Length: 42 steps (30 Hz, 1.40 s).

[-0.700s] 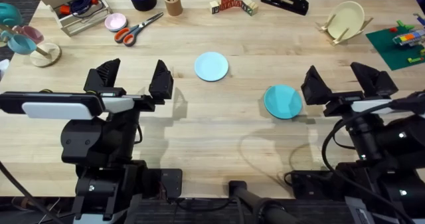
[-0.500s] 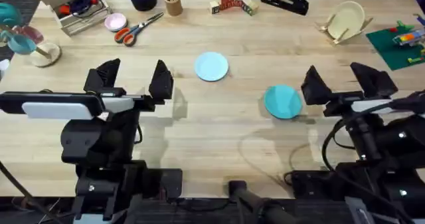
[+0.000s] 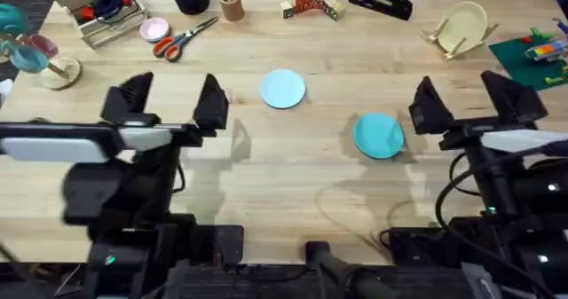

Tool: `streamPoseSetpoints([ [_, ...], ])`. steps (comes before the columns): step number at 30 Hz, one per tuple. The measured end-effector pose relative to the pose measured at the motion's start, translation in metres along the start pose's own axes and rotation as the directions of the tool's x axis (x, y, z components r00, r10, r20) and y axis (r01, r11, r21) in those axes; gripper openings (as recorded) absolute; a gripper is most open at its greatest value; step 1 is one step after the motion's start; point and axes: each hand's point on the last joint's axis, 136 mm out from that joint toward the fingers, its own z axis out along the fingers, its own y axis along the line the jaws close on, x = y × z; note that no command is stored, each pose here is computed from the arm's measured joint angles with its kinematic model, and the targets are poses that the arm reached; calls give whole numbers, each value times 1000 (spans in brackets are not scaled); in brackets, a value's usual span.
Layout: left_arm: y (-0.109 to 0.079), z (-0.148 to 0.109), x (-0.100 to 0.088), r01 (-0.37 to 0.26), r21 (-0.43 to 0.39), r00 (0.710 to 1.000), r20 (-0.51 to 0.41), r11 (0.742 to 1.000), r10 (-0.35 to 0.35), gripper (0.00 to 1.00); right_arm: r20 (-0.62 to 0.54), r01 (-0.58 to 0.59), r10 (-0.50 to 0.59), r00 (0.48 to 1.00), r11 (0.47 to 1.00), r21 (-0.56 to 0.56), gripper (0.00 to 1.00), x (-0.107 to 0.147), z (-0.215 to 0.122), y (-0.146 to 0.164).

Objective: Pick up the plates from the table one by one and place each into a slot on the dish rack.

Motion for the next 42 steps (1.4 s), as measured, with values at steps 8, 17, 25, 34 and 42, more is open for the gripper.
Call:
streamPoseSetpoints([
  [8,1,-12,-56,0,-8,1000,-31,1000,0,992,17,1,-1,1000,1000,0,995,-51,-10,0],
  [17,1,10,-59,1,-10,932,-363,1000,-4,991,-245,-13,12,970,1000,-5,995,-73,-3,0],
  [25,1,31,-51,0,-13,779,-627,1000,-8,991,-488,-29,22,873,1000,-6,995,-85,22,0],
  [34,-6,54,-30,37,13,597,-802,999,-12,993,-718,-44,0,696,998,-42,995,-64,49,12],
  [42,-8,65,-13,47,16,542,-840,999,-12,993,-796,-50,-12,605,997,-53,996,-37,65,17],
])
